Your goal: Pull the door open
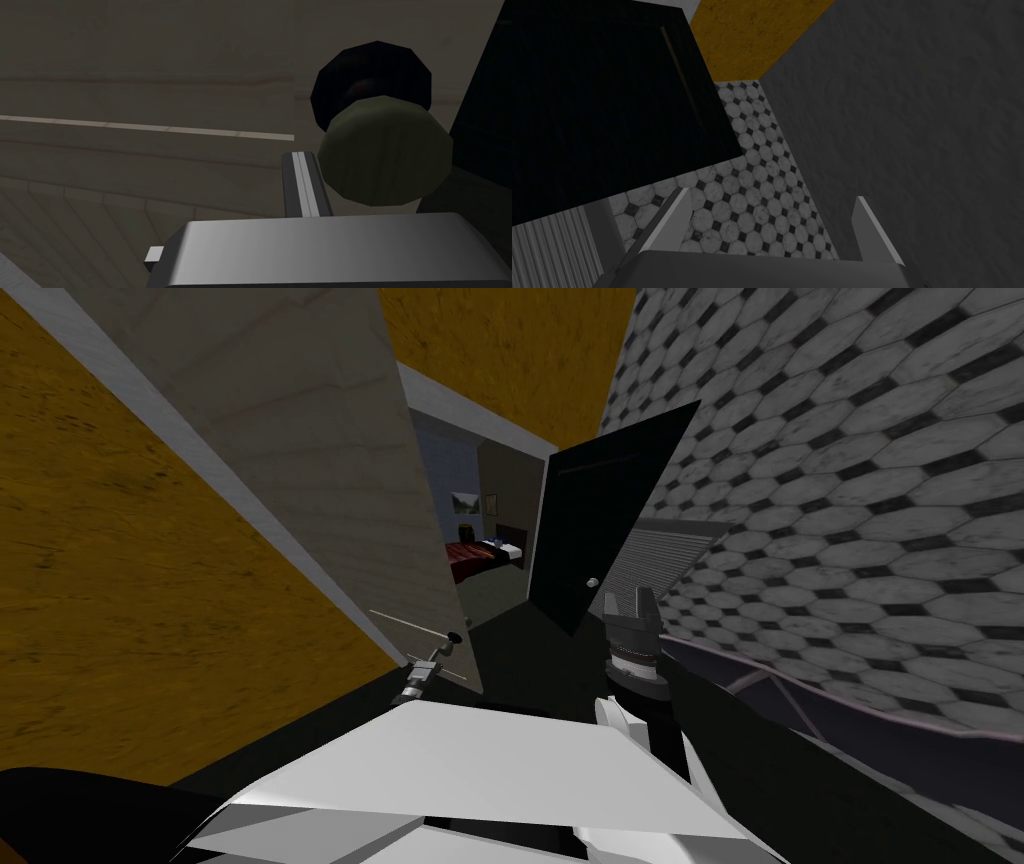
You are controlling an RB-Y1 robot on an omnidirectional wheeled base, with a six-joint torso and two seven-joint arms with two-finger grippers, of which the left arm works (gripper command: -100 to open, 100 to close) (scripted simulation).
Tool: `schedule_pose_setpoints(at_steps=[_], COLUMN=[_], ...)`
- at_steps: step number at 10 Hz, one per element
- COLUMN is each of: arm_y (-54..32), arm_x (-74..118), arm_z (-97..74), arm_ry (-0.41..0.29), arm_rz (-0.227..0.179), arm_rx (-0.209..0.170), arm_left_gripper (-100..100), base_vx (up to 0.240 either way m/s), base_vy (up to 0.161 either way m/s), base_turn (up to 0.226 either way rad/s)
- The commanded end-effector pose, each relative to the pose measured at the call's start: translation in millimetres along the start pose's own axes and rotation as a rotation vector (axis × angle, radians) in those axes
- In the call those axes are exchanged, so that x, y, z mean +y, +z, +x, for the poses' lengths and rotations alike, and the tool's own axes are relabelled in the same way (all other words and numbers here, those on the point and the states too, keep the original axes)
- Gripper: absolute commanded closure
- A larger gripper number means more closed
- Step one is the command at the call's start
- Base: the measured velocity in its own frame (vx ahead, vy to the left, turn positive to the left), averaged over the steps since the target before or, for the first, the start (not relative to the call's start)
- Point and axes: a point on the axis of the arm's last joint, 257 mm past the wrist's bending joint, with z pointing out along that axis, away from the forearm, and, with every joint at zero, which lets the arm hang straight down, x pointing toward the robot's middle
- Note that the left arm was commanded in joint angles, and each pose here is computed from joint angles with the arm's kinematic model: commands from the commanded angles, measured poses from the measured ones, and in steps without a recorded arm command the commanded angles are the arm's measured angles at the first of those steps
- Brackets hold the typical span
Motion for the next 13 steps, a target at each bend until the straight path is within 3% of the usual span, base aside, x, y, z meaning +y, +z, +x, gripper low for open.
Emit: schedule_pose_setpoints(at_steps=[1,4,5,10,13], arm_y=[-4.6,-4.6,-5.3,-11.7,-14.4], arm_x=[24.3,24.3,2.5,8.2,10.6], arm_z=[-3.8,-3.8,2.5,-0.2,-1.2], arm_ry=[-0.026,-0.026,-0.008,-0.015,-0.018], arm_rz=[-0.033,-0.033,-0.015,-0.04,-0.051], arm_rx=[-0.011,-0.011,-0.01,-0.01,-0.01], arm_left_gripper=[-100,-100,-100,-100,-100], base_vx=[0.005,-0.007,-0.148,-0.15,-0.049], base_vy=[-0.022,-0.001,0.042,0.07,0.027], base_turn=[-0.013,0.004,-0.19,-0.103,-0.041])
